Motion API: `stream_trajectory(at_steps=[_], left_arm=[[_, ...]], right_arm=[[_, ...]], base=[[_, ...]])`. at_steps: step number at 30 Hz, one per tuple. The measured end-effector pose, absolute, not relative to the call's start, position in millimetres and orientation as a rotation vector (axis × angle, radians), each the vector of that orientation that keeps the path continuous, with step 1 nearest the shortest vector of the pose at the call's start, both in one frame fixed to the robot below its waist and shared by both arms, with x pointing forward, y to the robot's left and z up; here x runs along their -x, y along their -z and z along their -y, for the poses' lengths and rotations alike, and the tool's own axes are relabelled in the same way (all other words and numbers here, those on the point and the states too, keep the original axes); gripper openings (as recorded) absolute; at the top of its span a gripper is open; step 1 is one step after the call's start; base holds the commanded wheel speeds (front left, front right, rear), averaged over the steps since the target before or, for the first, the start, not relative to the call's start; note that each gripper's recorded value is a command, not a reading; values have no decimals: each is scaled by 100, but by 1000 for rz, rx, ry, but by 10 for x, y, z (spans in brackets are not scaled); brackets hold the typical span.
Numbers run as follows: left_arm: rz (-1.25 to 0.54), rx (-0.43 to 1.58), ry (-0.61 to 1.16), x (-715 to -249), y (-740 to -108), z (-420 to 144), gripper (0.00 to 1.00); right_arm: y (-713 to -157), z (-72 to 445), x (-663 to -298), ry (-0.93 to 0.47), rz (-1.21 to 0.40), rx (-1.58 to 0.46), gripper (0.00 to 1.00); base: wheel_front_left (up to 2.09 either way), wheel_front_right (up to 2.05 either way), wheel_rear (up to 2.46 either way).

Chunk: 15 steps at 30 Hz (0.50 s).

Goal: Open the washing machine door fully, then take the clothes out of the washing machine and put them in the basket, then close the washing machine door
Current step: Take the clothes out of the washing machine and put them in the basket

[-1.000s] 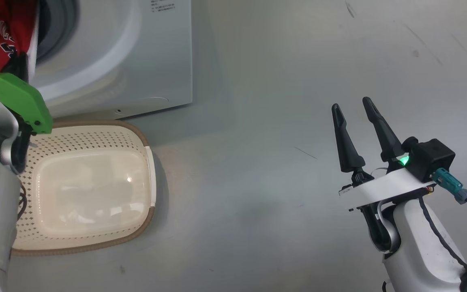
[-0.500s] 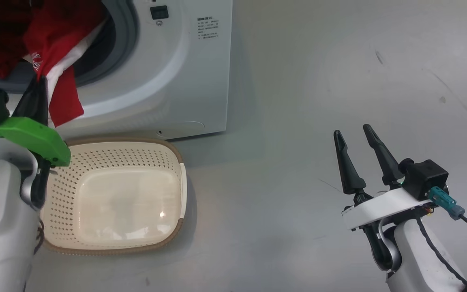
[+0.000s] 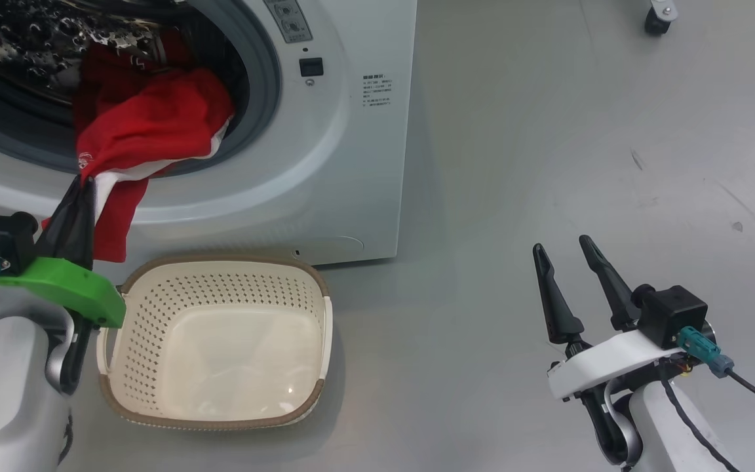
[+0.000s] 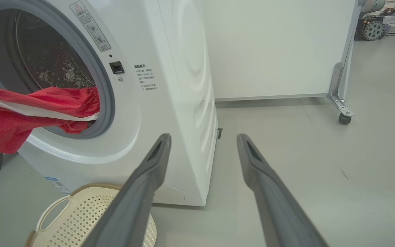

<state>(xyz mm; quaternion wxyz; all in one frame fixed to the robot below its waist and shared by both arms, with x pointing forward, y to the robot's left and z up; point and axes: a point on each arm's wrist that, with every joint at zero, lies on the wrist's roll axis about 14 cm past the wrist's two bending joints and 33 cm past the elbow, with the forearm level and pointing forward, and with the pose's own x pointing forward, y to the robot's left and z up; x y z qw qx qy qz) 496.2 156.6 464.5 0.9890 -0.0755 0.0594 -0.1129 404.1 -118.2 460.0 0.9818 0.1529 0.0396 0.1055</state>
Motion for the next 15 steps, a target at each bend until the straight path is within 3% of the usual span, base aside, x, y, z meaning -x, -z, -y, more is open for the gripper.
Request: stream_trajectory(at_steps=[15], left_arm=[[320, 32, 184, -4878, -6069, -1720, 0]], right_arm=[[-4717, 1046, -3960, -256, -55, -315, 100]], base=[[0, 0, 0]])
